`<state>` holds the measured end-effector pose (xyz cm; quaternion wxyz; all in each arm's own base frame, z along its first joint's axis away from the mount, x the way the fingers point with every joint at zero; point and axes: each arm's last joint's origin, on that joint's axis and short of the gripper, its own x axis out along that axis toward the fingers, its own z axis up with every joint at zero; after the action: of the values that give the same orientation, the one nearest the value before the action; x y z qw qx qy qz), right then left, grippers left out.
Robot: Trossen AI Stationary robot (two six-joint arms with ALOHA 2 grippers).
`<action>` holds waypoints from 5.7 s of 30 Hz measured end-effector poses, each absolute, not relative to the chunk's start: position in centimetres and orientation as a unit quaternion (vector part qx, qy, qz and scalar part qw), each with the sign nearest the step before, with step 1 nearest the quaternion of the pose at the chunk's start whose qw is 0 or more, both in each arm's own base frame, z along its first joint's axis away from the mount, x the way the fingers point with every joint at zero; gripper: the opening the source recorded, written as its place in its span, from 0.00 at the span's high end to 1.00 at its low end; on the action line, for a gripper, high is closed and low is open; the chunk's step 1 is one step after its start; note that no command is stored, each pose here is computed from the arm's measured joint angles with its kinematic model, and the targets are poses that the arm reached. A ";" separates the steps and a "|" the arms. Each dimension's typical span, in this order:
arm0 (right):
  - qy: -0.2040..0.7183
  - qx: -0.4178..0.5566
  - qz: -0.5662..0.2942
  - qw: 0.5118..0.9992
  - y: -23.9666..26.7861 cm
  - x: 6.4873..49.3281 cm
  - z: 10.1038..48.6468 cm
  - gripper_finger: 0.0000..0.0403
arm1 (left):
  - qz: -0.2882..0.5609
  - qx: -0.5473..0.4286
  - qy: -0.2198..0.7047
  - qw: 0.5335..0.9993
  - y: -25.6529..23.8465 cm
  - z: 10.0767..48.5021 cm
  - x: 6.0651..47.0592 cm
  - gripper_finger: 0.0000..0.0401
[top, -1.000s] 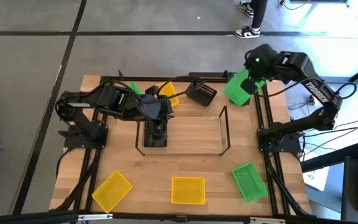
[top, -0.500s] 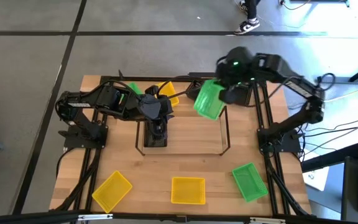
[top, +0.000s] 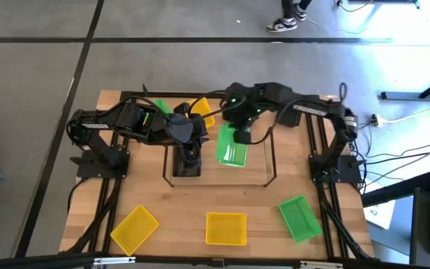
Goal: Stack baskets on shelf by color
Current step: Put the top right green bin on the shelf, then put the top yellow bin on the shelf
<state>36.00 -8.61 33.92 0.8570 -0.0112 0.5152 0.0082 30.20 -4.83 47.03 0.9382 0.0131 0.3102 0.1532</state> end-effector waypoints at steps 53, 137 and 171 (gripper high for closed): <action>0.561 0.089 0.048 0.821 -9.5 41.8 25.5 0.94 | 0.249 -0.101 0.388 0.881 -3.8 45.3 28.4 0.83; 0.340 -0.079 -0.068 0.935 -7.0 20.7 47.5 0.73 | 0.281 -0.250 0.599 0.707 18.2 25.0 40.7 0.83; 0.338 -0.056 -0.077 0.936 -7.0 20.7 47.5 0.73 | 0.277 -0.208 0.626 0.698 18.8 20.6 41.2 0.83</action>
<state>20.67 -7.01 47.50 0.9363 -0.0559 0.3382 -0.0769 41.22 18.85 20.59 0.6984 -0.2082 0.6261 0.2774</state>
